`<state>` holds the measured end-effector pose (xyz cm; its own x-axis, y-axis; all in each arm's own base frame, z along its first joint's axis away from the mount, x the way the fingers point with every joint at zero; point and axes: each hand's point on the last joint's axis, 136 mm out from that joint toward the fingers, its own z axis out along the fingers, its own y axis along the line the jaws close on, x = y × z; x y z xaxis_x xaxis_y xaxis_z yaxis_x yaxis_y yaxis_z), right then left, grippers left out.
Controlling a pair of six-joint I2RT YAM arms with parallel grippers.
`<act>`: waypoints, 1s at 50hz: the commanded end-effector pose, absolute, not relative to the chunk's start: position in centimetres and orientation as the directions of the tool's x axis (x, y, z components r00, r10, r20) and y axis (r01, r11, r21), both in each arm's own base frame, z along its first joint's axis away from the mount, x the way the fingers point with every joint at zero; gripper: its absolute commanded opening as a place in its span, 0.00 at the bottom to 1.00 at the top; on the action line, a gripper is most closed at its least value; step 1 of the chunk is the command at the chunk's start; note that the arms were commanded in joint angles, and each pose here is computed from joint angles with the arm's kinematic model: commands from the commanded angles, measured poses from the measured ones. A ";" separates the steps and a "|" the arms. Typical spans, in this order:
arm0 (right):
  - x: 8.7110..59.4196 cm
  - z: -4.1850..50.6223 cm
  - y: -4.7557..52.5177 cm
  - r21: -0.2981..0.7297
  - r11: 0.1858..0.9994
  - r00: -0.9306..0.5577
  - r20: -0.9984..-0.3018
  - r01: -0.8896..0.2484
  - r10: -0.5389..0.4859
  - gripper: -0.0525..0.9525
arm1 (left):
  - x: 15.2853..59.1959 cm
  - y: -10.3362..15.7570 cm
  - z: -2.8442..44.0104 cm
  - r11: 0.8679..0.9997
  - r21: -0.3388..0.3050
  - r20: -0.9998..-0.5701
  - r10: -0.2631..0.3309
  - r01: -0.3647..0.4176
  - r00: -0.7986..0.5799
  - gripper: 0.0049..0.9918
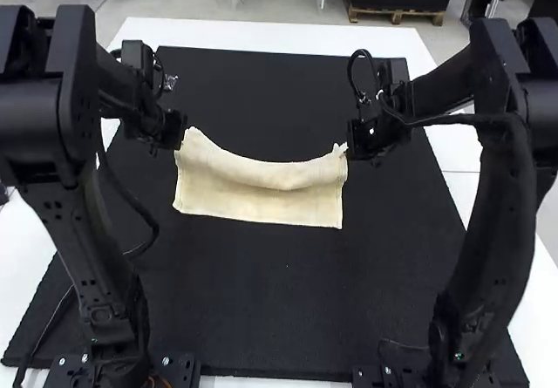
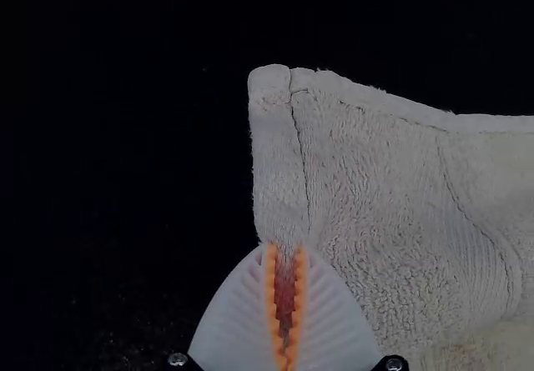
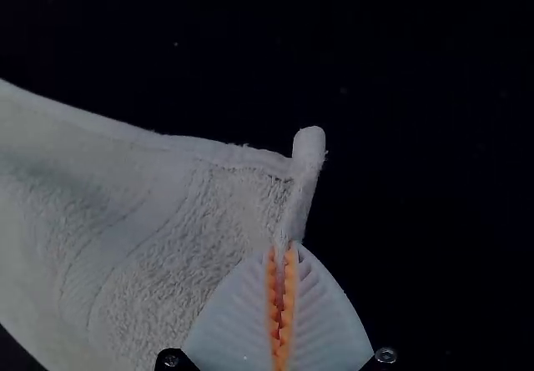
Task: Fold the towel.
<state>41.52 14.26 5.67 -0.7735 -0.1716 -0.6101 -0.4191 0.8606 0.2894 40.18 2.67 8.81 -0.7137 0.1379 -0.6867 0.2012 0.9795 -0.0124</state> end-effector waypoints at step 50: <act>35.0 2.7 13.9 0.335 0.838 -0.817 -0.540 -0.430 -0.203 0.05 | 34.1 3.1 6.2 0.985 0.047 -0.650 0.154 0.163 -0.745 0.01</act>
<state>35.05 13.49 1.67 -0.8437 -0.1917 -0.5015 -0.3948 0.8544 0.3377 34.50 2.51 6.33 -0.7497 0.1457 -0.6456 0.1773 0.9840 0.0163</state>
